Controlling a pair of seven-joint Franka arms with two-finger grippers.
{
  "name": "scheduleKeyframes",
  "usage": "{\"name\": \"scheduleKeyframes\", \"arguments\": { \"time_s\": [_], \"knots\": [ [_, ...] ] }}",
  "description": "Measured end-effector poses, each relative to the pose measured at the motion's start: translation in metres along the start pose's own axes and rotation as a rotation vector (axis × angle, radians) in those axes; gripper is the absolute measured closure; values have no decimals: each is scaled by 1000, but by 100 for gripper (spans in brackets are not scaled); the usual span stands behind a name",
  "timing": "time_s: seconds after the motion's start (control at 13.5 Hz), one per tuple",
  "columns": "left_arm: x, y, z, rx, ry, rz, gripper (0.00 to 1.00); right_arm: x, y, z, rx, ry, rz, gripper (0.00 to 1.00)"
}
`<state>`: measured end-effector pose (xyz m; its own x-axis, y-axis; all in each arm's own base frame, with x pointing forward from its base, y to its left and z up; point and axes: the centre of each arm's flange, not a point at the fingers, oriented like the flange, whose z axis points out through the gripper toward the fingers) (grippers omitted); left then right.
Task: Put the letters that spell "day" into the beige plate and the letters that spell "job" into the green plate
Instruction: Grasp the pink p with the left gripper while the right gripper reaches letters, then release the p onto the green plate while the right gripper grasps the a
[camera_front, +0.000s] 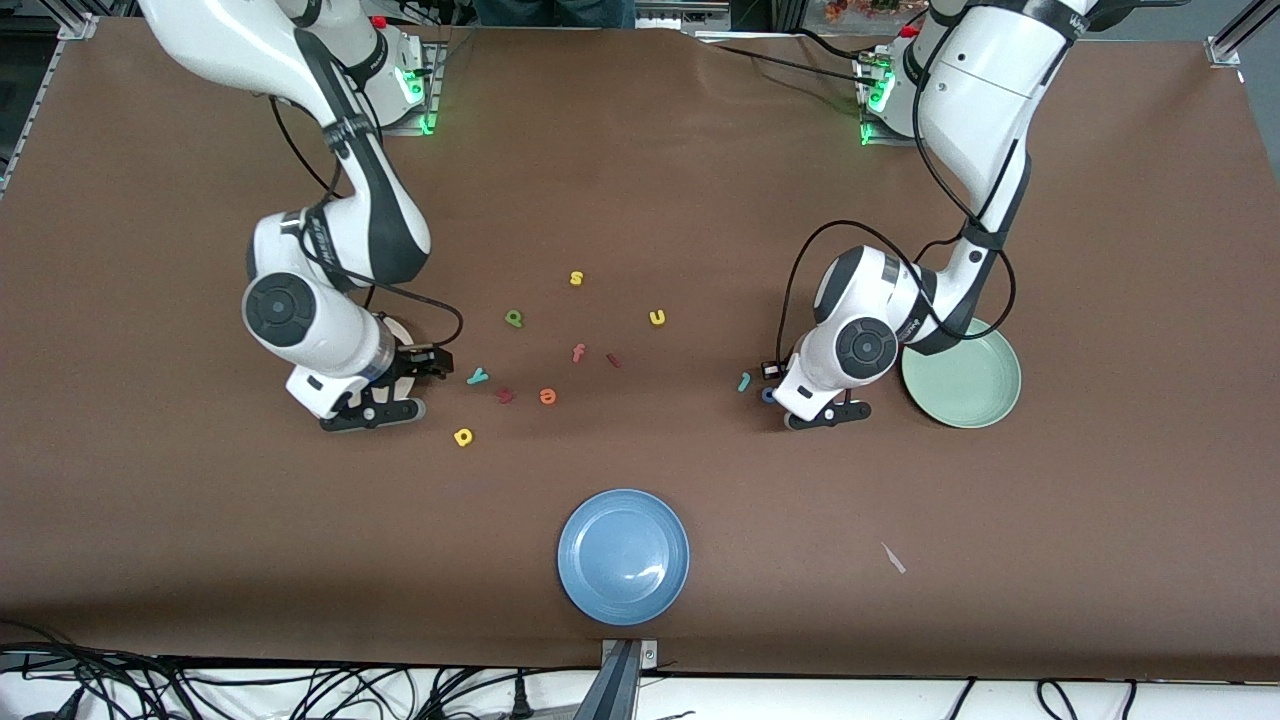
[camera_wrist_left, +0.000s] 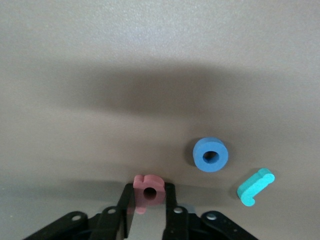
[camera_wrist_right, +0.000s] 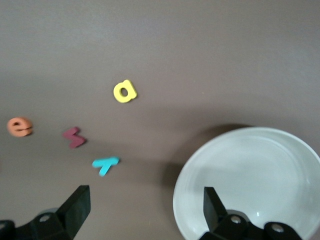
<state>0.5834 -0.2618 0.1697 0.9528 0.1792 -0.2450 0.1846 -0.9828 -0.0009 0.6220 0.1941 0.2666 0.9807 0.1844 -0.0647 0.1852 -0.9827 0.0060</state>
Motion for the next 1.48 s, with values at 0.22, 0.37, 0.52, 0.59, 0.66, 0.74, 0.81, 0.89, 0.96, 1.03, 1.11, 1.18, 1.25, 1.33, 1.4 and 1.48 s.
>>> {"name": "scheduleKeyframes", "arguments": {
  "time_s": [0.22, 0.37, 0.52, 0.59, 0.66, 0.74, 0.81, 0.89, 0.96, 1.03, 1.11, 1.18, 1.25, 1.33, 1.4, 1.48],
  "knots": [
    [0, 0, 0, 1, 0, 1, 75, 7, -11, 48, -23, 31, -39, 0],
    [0, 0, -1, 5, 4, 6, 75, 12, -16, 72, -22, 46, -49, 1],
    [4, -4, -8, 13, 11, 8, 75, 23, -24, 77, -22, 67, -65, 2],
    [7, -11, -21, 19, 4, 10, 75, 30, -28, 74, -22, 83, -76, 2],
    [11, -22, -42, 18, 5, 23, 75, 37, -34, 70, -22, 101, -94, 2],
    [17, -39, -68, 13, 8, 34, 75, 43, -38, 65, -22, 116, -122, 2],
    [21, -63, -93, 12, -5, 48, 75, 48, -42, 62, -22, 132, -154, 2],
    [24, -90, -113, 15, -30, 64, 75, 52, -43, 62, -23, 148, -183, 2],
    [28, -118, -126, 15, -52, 77, 75, 54, -43, 65, -24, 159, -199, 2],
    [34, -145, -131, 24, -59, 93, 75, 55, -43, 71, -25, 161, -207, 2],
    [42, -170, -128, 49, -60, 108, 75, 54, -42, 79, -27, 154, -210, 2],
    [47, -191, -121, 78, -68, 119, 75, 54, -42, 86, -28, 149, -210, 2],
    [53, -205, -110, 90, -76, 122, 75, 53, -41, 92, -29, 147, -210, 2],
    [58, -210, -96, 90, -73, 125, 75, 53, -41, 96, -29, 149, -211, 5],
    [63, -211, -81, 88, -71, 127, 75, 53, -42, 97, -29, 151, -211, 5],
    [65, -208, -68, 86, -76, 131, 75, 54, -41, 96, -28, 153, -211, 11]
  ]
}}
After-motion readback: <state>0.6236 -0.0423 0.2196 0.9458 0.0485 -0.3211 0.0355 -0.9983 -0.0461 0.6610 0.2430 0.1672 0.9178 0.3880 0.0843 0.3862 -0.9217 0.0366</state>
